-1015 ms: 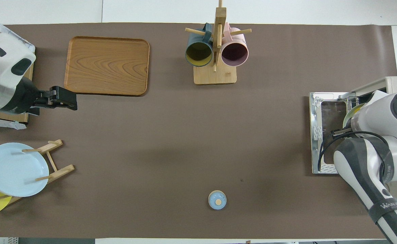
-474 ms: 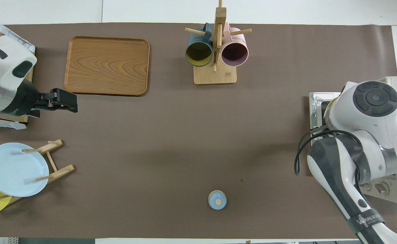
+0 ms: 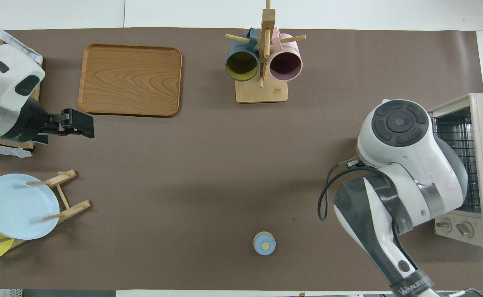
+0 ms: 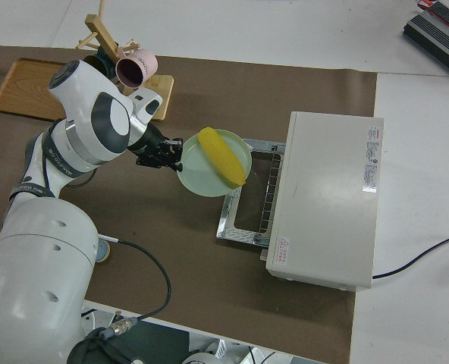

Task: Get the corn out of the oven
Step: 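Pull the plate with corn out of the oven with the right gripper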

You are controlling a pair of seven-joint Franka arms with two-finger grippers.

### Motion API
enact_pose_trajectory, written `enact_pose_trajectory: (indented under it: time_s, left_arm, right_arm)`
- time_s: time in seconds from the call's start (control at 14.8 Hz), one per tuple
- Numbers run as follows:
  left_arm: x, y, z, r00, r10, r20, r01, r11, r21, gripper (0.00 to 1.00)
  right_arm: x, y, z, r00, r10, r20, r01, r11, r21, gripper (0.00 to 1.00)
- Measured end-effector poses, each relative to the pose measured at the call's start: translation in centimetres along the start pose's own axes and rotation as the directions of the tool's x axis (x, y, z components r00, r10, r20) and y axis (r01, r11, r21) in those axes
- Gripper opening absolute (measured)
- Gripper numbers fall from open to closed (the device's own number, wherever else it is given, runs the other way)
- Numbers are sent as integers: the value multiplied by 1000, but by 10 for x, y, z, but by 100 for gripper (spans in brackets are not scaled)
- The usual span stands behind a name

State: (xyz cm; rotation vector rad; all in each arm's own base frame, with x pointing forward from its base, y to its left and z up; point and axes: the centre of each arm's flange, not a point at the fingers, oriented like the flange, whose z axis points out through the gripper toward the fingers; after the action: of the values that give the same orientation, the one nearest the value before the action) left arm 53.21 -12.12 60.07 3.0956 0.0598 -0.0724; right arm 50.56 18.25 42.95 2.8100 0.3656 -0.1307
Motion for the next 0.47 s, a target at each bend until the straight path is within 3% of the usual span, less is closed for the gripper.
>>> enact_pose_trajectory:
  time_s: [0.2, 0.47]
  left_arm:
    - [0, 0, 0, 1000, 0, 0, 0, 1000, 0, 100]
    - [0, 0, 0, 1000, 0, 0, 0, 1000, 0, 100]
  right_arm:
    - [12, -67, -19, 997, 81, 0, -81, 996, 40, 3]
    - [39, -175, -47, 979, 204, 19, -204, 979, 28, 3]
